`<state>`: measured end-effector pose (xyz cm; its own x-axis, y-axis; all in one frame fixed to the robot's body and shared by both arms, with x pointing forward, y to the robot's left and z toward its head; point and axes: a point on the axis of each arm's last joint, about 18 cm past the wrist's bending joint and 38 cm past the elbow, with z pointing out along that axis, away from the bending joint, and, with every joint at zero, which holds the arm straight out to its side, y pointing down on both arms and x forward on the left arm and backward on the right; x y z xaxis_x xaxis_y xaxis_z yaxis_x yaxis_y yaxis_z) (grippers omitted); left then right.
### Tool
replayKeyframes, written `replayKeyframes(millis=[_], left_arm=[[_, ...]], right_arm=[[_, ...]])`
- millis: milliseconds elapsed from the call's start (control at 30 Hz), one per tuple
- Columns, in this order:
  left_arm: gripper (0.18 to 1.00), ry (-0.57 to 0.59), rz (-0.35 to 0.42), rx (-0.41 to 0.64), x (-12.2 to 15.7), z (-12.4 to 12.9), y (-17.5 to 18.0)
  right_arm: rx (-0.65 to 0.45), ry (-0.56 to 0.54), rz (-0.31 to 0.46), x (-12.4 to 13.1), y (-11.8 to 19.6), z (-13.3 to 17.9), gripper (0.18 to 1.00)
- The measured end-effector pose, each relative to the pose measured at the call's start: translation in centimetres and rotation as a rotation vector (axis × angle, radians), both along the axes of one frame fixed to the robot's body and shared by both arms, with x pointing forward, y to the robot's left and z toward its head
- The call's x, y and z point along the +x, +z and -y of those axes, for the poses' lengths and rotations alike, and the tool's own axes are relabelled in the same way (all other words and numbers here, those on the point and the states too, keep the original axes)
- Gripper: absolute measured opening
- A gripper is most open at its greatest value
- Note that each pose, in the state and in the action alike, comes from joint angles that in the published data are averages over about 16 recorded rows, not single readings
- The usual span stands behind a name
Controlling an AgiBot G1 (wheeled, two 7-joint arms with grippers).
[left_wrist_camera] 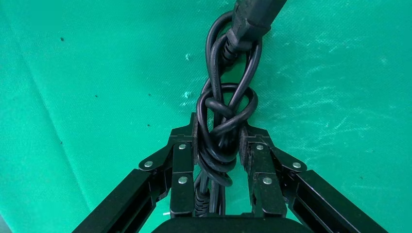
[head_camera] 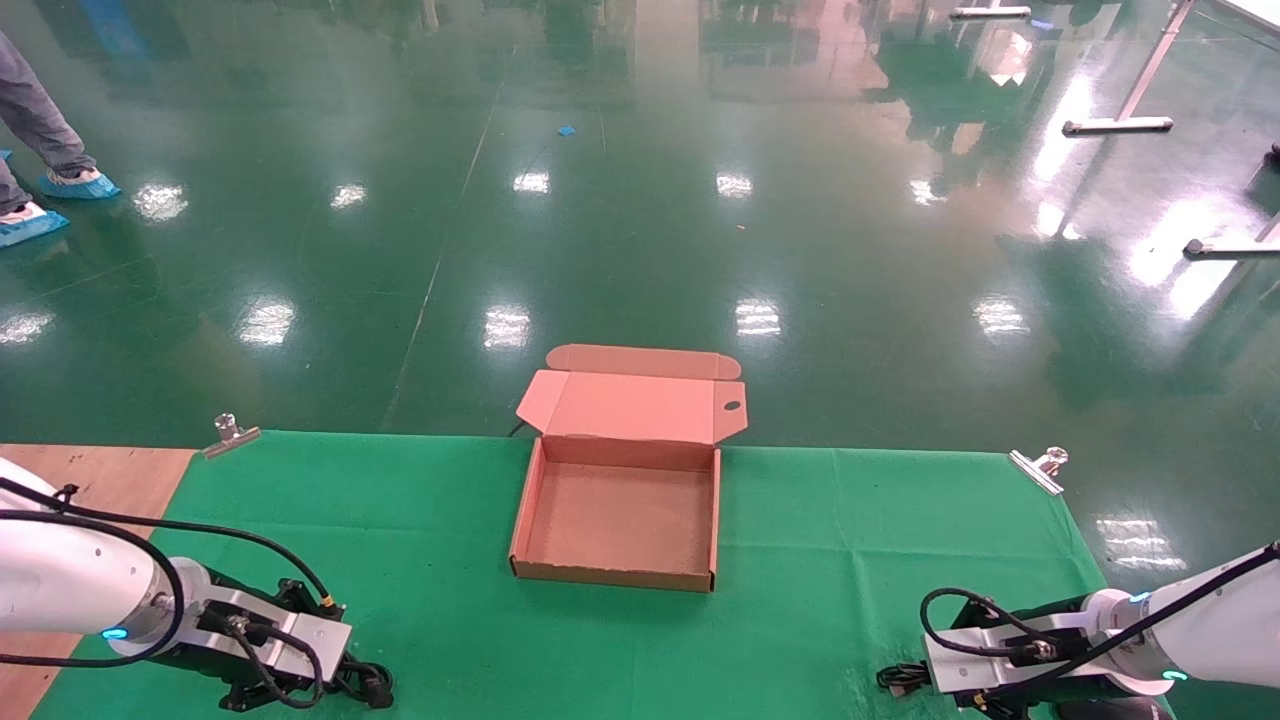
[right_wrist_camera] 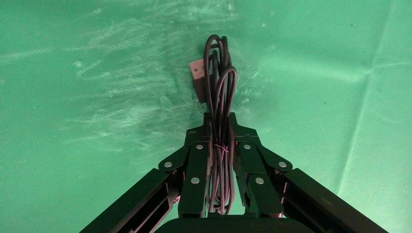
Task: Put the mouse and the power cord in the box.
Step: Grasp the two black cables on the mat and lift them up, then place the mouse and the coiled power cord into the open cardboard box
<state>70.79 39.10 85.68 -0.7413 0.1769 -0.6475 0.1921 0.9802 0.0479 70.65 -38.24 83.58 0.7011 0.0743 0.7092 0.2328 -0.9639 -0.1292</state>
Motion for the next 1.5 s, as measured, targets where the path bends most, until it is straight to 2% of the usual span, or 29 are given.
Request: replayKeyframes(millis=[233,533,733,967,1100,1267,1500], left_arm=[[0.341,-0.011,0.044,-0.038,-0.1,-0.1,3.7],[0.339,-0.053,0.157,-0.095,-0.8,0.6,12.4],[0.338,-0.11,0.246,-0.126,-1.4,3.0,18.5],[0.337,-0.178,0.363,-0.161,-1.4,7.6,24.2],[0.337,-0.216,0.423,-0.189,-1.4,10.4,26.4],[0.337,-0.247,0.479,-0.218,-1.3,12.9,27.7],[0.336,-0.28,0.5,-0.231,-1.2,14.8,27.2]], right_arm=[[0.032,0.028,0.039,-0.3,3.5,0.2,0.246],[0.091,0.116,0.157,-1.2,12.7,-0.6,0.225],[0.116,0.186,0.25,-1.9,19.7,-3.4,0.224],[0.118,0.245,0.339,-1.7,26.1,-9.2,0.224],[0.117,0.268,0.376,-1.3,28.2,-13.0,0.224],[0.117,0.289,0.404,-0.9,29.4,-16.9,0.223],[0.123,0.304,0.42,-0.6,29.5,-19.8,0.223]])
